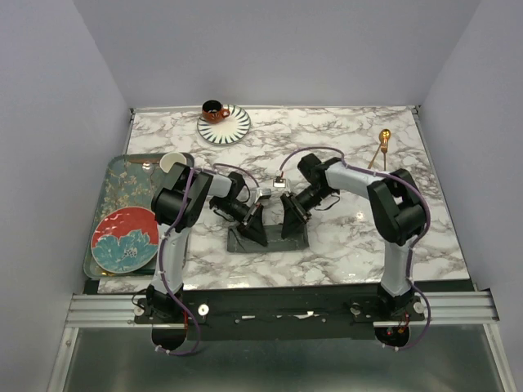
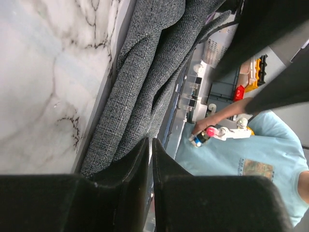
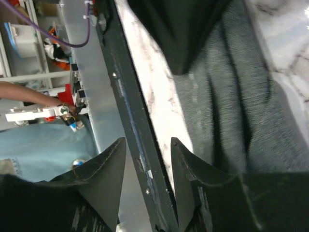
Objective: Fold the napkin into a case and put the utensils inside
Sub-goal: Fold the 2/3-rectangle-folded napkin at the center of the board.
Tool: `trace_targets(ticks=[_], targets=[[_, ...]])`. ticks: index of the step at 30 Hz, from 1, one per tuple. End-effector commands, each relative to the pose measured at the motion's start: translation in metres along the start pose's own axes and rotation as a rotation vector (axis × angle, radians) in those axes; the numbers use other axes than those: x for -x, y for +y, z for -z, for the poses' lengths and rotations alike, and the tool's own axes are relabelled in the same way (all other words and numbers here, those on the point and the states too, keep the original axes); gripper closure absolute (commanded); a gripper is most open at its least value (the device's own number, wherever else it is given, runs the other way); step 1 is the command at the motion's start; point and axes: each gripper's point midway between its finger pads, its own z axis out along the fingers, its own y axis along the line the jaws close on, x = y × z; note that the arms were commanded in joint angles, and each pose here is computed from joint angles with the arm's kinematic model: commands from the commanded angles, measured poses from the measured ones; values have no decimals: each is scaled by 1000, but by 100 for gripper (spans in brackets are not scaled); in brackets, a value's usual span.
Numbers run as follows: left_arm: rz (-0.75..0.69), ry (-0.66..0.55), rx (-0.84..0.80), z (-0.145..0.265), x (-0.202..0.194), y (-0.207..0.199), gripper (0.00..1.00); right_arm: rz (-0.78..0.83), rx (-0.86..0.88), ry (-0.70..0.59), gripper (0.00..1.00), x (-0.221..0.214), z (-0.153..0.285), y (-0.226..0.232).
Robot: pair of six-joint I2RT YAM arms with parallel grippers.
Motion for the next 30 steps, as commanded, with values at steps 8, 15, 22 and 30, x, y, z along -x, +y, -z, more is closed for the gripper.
trace_targets(ticks=[8, 15, 22, 30], targets=[[-107, 58, 123, 13, 2, 35, 67, -248, -107, 39, 57, -25, -15, -89], [-250, 17, 124, 27, 17, -5, 59, -257, -166, 53, 60, -32, -11, -98], [-276, -6, 109, 32, 9, -32, 59, -240, -192, 52, 61, -30, -9, -100], [-249, -30, 74, 34, 0, -55, 64, -231, -207, 47, 61, -26, -6, -102]])
